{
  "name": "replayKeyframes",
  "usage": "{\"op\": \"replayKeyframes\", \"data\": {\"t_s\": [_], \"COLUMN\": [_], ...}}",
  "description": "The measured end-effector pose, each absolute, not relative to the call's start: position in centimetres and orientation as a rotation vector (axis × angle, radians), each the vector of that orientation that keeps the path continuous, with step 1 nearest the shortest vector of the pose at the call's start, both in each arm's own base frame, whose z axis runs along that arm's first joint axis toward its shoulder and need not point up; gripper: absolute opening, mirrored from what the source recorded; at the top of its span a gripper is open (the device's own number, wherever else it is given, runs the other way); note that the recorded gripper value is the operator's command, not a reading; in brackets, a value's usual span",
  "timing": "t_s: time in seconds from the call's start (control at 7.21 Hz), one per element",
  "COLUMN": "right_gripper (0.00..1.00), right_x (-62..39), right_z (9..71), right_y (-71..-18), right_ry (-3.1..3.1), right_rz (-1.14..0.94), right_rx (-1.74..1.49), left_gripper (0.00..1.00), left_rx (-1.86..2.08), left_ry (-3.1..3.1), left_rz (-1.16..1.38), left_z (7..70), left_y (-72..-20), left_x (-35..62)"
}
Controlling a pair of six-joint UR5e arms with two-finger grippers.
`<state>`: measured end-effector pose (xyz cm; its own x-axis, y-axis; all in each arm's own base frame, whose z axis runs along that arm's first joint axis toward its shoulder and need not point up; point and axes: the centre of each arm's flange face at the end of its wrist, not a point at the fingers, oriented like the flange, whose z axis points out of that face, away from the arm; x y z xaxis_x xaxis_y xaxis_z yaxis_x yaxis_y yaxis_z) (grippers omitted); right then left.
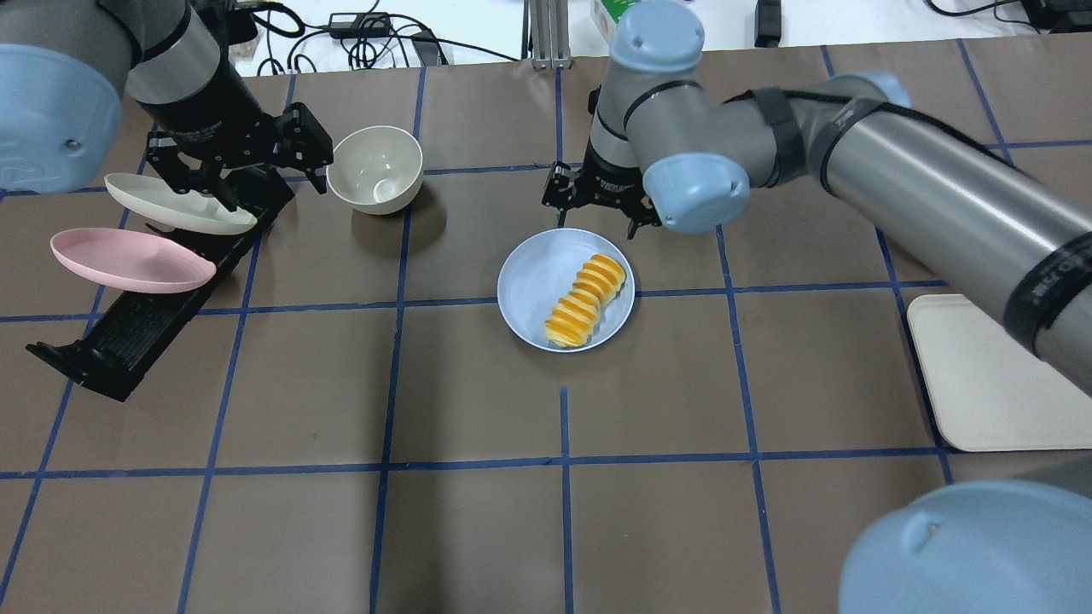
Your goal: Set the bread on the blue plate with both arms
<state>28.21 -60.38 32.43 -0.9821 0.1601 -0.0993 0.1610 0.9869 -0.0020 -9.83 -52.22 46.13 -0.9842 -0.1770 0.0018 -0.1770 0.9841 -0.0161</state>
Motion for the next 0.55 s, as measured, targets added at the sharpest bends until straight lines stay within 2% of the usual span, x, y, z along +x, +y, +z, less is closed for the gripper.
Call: {"op": "replayKeyframes", "data": {"t_s": [0.28, 0.55], "right_gripper": [1.0, 1.0], "right_x": [25.4, 22.3], "right_z": [41.5, 49.8], "right_y": [-59.7, -54.3], "right_ry": [3.138, 3.155], "right_rz": [0.021, -0.032], "right_rx": [0.24, 0.171], "left_gripper": [1.0, 1.0], "left_rx": [0.265, 0.146], "left_ry": [-3.13, -3.142], "left_rz": [0.008, -0.019], "left_z": [46.6, 47.4], "left_y": [-50.4, -48.3], "left_x": [-10.0, -9.9]}}
